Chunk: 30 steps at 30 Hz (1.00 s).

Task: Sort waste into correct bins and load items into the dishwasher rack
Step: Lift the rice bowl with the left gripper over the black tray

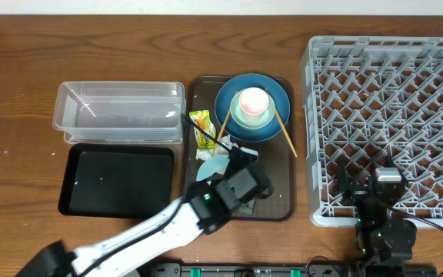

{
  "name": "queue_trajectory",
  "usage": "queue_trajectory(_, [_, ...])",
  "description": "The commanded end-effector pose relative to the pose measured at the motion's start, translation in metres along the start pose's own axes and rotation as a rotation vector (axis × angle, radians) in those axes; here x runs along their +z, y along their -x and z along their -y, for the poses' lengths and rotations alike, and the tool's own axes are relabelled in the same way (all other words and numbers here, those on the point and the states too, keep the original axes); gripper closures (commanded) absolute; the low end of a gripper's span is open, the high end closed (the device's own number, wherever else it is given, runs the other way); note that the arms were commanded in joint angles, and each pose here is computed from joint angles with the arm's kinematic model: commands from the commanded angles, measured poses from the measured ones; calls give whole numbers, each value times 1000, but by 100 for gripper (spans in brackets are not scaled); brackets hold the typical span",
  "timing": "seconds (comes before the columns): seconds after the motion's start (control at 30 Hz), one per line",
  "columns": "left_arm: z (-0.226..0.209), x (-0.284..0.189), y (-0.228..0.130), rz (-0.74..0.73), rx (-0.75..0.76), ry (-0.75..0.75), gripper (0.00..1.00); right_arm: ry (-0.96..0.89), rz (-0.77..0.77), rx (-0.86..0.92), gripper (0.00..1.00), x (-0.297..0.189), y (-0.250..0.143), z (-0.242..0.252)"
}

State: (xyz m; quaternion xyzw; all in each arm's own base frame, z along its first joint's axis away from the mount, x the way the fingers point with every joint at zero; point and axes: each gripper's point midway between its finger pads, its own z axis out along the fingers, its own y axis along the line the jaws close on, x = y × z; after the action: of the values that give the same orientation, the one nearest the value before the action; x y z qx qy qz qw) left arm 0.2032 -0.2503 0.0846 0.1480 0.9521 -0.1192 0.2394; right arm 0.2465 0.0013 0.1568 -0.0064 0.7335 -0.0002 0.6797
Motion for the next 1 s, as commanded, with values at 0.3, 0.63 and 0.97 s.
queue_trajectory(0.3, [-60,-54,15,57,-69,69,94,13,-3,12,1,0,-1,-3])
queue_trajectory(0.63, [-108,-72,20,-5,-301,-78,94,13,-3,12,1,0,-1,-3])
queue_trajectory(0.97, [-157,-101,36,85,-550,-328,94,13,-3,12,1,0,-1,-3])
